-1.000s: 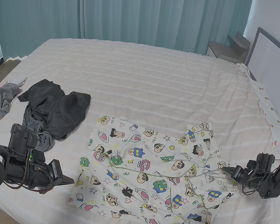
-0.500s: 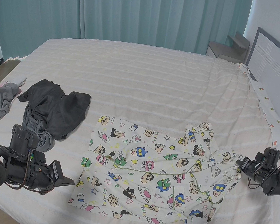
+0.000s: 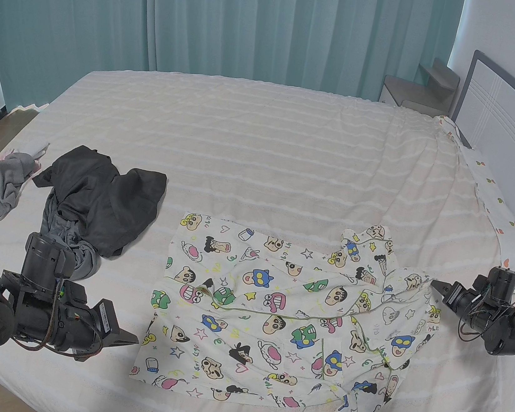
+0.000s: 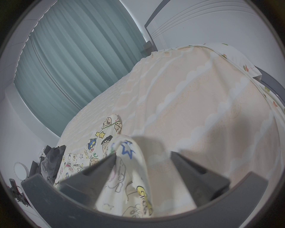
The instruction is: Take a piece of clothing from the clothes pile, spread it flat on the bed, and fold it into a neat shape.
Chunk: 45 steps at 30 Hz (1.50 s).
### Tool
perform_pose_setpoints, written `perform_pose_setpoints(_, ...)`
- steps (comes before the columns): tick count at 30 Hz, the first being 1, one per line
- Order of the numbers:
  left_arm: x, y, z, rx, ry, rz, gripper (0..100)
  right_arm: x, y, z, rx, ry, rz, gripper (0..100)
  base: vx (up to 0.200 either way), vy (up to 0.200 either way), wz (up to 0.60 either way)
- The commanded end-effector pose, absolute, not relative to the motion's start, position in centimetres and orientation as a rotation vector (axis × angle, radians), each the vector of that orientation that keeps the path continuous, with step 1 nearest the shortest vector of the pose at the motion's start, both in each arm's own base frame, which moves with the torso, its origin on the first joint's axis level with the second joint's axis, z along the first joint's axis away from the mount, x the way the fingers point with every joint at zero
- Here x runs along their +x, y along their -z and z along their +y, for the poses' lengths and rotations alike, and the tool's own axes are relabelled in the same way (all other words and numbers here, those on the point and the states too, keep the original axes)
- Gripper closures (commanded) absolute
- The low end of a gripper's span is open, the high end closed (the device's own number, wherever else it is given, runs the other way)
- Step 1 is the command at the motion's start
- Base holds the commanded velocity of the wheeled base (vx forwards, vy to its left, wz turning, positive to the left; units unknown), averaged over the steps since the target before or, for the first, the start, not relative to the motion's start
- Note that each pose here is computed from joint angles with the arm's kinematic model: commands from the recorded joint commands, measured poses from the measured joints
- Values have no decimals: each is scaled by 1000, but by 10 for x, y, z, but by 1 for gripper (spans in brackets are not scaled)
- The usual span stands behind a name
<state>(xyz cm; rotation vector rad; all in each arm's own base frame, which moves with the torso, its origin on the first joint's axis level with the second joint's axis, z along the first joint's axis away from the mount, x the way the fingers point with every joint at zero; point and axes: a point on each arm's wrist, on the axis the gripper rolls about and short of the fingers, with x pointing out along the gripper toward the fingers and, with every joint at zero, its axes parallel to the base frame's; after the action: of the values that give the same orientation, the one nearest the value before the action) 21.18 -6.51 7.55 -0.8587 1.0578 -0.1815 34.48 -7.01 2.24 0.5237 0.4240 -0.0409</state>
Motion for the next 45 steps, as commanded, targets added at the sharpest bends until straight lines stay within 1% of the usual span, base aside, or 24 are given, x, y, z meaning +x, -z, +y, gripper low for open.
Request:
perform_pose_setpoints(1,207,-72,-70,-842,194,1088,100,334,-27,-76,533,61,426,0,0,0,0)
perform_pose_setpoints(7,198,-70,-83,-796,237,1117,100,301,-37,-85,563,112,442,0,0,0,0)
perform_pose_setpoints(11,198,-71,-84,-795,215,1108,100,270,-45,-74,570,111,470,0,0,0,0)
perform_pose_setpoints(13,198,-71,-84,-809,209,1110,100,254,-46,-65,569,91,501,0,0,0,0)
perform_pose_setpoints(16,198,-71,-84,-816,205,1111,100,231,-41,-47,584,16,582,0,-200,0,0)
perform_pose_setpoints(18,199,-71,-84,-816,204,1109,100,227,-40,-44,588,4,598,0,-200,0,0)
perform_pose_setpoints(19,198,-71,-85,-814,206,1112,100,216,-35,-36,593,-30,650,0,-200,0,0)
perform_pose_setpoints(24,198,-70,-85,-817,200,1112,100,199,-27,-25,586,-61,708,0,-200,0,0)
perform_pose_setpoints(31,202,-66,-85,-815,192,1107,100,191,-28,-17,579,-98,715,0,-200,0,0)
perform_pose_setpoints(39,213,-46,-87,-781,102,1057,100,191,-25,-16,588,-100,736,0,0,0,0)
perform_pose_setpoints(44,217,-44,-88,-796,95,1036,100,190,-24,-12,582,-118,750,0,0,0,0)
perform_pose_setpoints(45,218,-46,-88,-806,102,1023,0,191,-23,-7,575,-142,759,0,0,0,0)
